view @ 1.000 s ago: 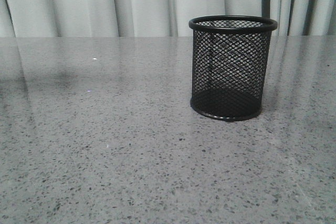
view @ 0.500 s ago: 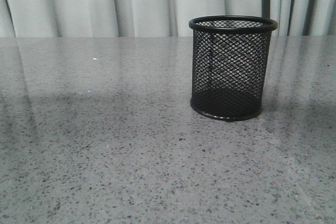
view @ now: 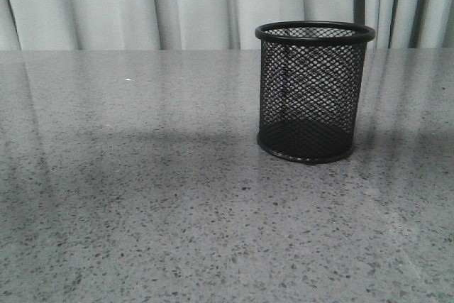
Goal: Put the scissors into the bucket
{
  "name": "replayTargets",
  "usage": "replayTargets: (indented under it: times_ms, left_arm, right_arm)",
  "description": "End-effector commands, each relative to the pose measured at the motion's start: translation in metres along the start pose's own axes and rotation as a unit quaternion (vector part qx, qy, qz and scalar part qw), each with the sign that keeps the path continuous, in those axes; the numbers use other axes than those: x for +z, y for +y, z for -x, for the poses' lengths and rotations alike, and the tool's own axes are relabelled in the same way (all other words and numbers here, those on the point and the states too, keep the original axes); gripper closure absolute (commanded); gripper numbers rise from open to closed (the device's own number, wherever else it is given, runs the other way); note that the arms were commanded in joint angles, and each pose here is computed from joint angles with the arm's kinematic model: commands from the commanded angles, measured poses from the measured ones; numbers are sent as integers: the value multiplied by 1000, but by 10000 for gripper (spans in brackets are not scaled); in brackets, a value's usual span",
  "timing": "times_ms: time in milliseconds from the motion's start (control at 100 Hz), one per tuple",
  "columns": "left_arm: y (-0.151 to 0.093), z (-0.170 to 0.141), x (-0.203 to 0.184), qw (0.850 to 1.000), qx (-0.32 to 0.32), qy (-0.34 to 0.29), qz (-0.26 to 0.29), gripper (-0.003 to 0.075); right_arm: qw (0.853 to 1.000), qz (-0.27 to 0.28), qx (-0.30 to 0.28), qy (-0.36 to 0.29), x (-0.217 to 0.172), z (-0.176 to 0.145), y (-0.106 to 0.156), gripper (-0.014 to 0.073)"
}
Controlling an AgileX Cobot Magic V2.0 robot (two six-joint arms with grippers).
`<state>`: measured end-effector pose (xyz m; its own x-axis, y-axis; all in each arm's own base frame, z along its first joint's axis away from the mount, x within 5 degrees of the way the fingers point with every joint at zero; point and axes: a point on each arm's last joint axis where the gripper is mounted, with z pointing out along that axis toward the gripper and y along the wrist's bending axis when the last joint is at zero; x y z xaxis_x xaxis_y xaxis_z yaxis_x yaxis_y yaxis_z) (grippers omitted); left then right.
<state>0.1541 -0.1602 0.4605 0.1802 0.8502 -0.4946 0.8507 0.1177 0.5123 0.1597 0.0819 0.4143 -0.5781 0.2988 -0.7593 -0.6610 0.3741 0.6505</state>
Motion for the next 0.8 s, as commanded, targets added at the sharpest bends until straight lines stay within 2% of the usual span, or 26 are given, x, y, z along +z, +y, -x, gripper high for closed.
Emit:
replayTargets:
  times_ms: [0,410,670,740,790]
  left_arm:
    - [5,20,-8,998,-4,-60,37,730]
    - [5,68,14,995,33,-89,21,730]
    - [5,78,14,993,41,-110,30,730]
    - [5,78,17,993,41,-104,25,730]
    - [4,78,19,994,42,-102,23,730]
  right_arm:
    - [999,28,-10,-20,-1,9,12,205]
    - [1000,2,-21,-19,-1,9,7,205]
    - [1000,-15,-18,-4,3,8,-4,206]
    - [1000,-15,-19,-1,5,9,-7,253]
    - [1000,-15,-26,-1,5,9,-7,328]
